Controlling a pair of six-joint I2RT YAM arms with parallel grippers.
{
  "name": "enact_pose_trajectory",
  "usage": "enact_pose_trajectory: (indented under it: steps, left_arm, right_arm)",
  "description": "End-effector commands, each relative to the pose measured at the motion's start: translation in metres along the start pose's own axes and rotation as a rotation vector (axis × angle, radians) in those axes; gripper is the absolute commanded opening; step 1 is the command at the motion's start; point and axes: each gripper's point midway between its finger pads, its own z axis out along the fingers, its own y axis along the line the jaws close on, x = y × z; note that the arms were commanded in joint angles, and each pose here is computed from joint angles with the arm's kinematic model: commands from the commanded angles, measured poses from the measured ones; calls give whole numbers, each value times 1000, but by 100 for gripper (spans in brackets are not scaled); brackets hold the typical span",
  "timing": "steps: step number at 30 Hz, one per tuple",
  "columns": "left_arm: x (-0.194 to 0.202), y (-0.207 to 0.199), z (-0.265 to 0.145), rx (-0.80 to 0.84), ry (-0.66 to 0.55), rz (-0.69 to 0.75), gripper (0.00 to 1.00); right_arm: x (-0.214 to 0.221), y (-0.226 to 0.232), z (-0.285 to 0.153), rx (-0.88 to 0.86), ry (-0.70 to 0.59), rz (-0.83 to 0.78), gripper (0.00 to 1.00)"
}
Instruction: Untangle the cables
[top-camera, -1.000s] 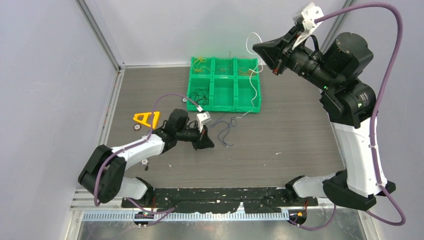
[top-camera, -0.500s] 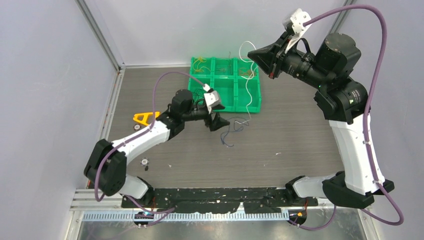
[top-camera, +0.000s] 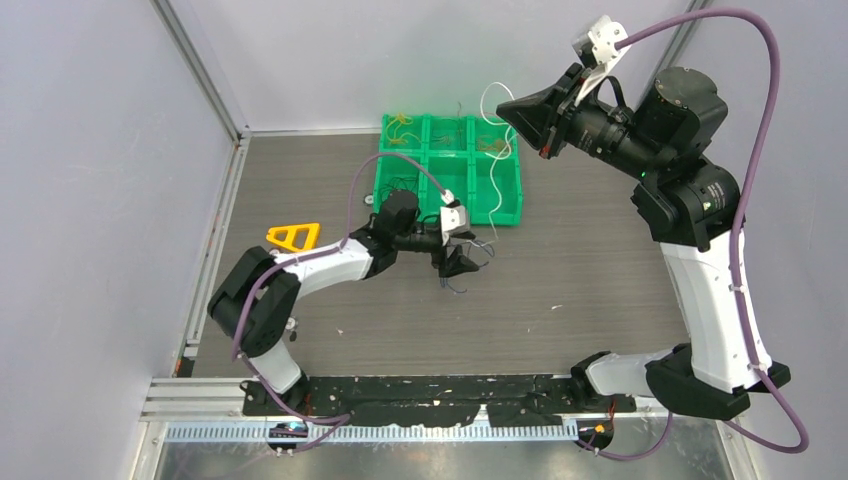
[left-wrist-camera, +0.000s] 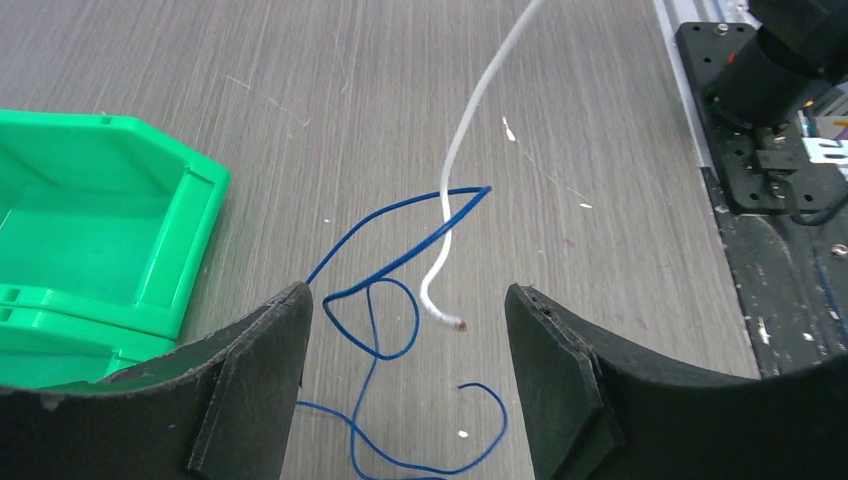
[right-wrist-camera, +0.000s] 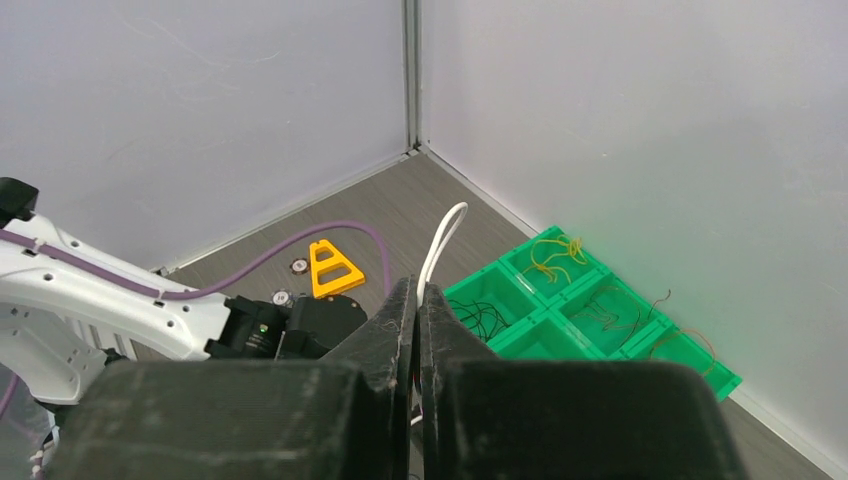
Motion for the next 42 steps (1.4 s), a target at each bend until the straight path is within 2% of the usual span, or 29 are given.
enact_pose_trajectory:
  steps: [1,2,3,5,6,7,12,19,27,31,34,37,42]
  left_arm:
    - [-21,22,14,-20,-72,55,70]
    - [-18,26,17,-29,-67,35,67]
    - [-17,29,20,-31,-65,17,59]
    - [-17,30,21,-35,-61,-7,32]
    - [-22,30,18,-52,-68,-13,12]
    - [-28,29,13,-73,-85,-17,0]
    - [-64,-11,-16,-40,-151,43,0]
    - [-94,-34,-32,-6,-145,26,0]
    - [-46,-66,-45,79,-9,88,0]
    - [-2,-77,-55,78,106,50,0]
    - [14,-84,-62,67,133,10,0]
    - [5,-87,-66,49,109,-28,0]
    - [-8,-67,-72,-48,80,-122,0]
  right_arm:
    - [-29,7,-18,12,-89,3,5]
    - [-30,7,-19,16,-89,0,5]
    - [-30,7,-22,23,-88,-3,5]
    - [-29,5,-24,41,-82,-3,5]
    - [-28,3,-25,49,-78,-24,5]
    - [-26,0,-27,72,-71,-28,6]
    - [-5,-17,-30,163,-21,-40,5]
    - [59,-14,-13,103,87,16,5]
    - [54,-31,0,150,75,-40,5]
    - [38,-49,5,211,35,-82,5]
    - [24,-55,8,214,6,-113,5]
    - [38,-63,16,217,44,-139,5]
    - [97,-85,33,235,156,-164,5]
